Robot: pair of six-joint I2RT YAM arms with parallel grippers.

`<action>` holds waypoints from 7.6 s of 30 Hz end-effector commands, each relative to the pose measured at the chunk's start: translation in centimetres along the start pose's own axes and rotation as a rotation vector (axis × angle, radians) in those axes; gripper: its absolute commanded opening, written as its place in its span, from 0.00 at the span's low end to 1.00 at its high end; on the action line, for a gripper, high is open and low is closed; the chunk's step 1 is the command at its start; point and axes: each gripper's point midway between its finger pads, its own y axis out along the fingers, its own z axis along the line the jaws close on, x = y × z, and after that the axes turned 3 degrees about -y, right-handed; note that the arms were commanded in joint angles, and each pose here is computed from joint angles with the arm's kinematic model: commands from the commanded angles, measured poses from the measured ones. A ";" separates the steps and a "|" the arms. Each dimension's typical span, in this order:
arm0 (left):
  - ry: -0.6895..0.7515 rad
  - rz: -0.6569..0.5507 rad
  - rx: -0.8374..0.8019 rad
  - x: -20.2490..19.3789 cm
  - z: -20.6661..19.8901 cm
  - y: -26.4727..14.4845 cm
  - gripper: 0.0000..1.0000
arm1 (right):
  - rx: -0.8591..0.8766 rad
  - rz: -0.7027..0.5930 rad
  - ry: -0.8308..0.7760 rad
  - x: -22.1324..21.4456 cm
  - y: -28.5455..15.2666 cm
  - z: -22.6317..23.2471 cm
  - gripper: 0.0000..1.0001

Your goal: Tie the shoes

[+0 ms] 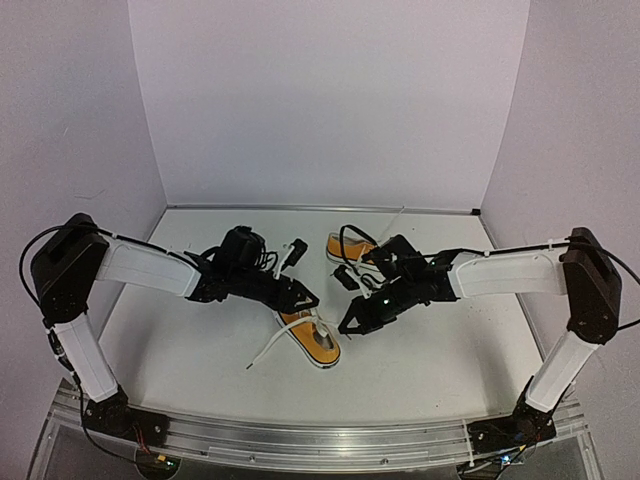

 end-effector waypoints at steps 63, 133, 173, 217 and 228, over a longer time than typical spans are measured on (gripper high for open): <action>0.048 -0.012 0.256 1.4 2.2 -2.3 0.01 | -0.078 -0.019 0.078 -2.1 -2.2 -4.0 0.20; 0.001 -0.013 0.335 0.8 5.0 -4.1 0.00 | -0.105 -0.032 0.012 0.8 0.8 -2.3 0.00; 0.036 0.014 0.202 0.6 2.3 -2.2 0.00 | -0.033 -0.034 -0.074 4.9 2.2 1.3 0.25; -0.026 -0.010 0.329 0.8 6.1 -4.5 0.00 | -0.143 0.029 -0.037 -1.0 -0.1 -1.5 0.00; -0.061 -0.017 0.353 0.9 7.4 -4.8 0.00 | -0.149 0.055 -0.018 -2.4 -0.5 -2.5 0.00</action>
